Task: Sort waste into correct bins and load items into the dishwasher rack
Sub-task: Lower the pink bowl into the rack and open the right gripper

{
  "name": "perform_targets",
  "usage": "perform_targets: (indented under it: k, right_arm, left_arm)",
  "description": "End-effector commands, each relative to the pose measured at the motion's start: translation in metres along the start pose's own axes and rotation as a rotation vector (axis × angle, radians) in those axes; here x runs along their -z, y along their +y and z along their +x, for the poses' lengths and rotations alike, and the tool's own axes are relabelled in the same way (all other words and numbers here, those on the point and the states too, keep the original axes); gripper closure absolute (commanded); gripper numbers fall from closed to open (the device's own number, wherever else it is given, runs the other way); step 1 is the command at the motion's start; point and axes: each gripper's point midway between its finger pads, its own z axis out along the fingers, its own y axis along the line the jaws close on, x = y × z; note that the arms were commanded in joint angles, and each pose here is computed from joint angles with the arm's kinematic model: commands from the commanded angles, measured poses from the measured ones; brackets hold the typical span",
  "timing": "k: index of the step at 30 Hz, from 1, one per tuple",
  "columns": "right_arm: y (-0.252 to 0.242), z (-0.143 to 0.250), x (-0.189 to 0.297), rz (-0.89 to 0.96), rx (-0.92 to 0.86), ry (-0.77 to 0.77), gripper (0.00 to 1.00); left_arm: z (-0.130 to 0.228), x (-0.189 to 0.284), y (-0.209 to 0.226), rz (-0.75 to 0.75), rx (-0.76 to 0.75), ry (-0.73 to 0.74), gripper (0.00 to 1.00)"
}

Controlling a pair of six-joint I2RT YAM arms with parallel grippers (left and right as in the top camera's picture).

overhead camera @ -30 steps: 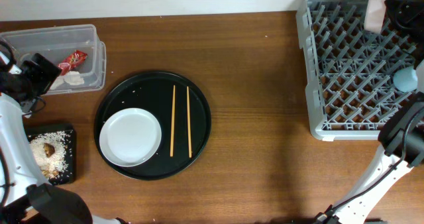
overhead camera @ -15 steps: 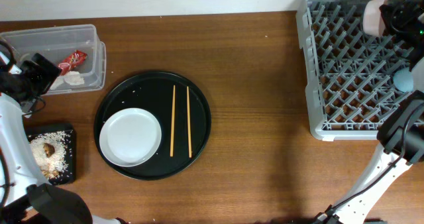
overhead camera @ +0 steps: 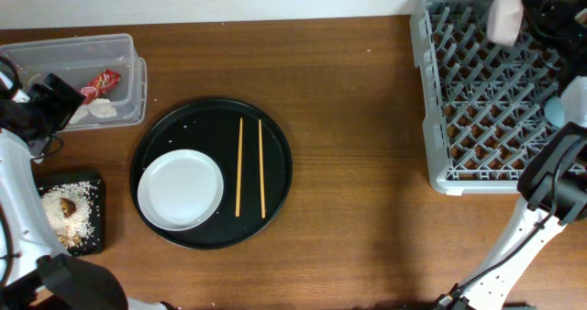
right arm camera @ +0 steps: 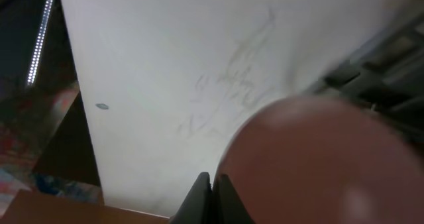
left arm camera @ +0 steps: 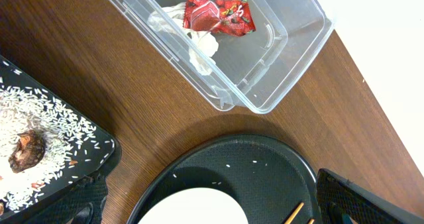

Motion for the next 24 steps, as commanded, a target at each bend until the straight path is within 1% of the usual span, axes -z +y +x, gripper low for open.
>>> perform_targets:
  k: [1, 10, 18, 24]
  right_arm:
    - [-0.013, -0.002, 0.003, 0.014, -0.031, -0.012, 0.96]
    - [-0.024, -0.003, 0.010, 0.046, -0.080, -0.015, 0.96]
    - [-0.039, -0.012, 0.033, 0.078, -0.121, -0.037, 0.96]
    - [-0.038, -0.014, 0.046, 0.057, -0.120, -0.017, 0.96]
  left_arm:
    - [0.000, 0.000, 0.000, 0.001, 0.011, 0.002, 0.01]
    - [0.000, 0.000, 0.000, 0.002, 0.011, 0.001, 0.01]
    - [0.000, 0.000, 0.000, 0.001, 0.011, 0.002, 0.01]
    - [0.001, 0.000, 0.001, 0.000, 0.011, 0.005, 0.01]
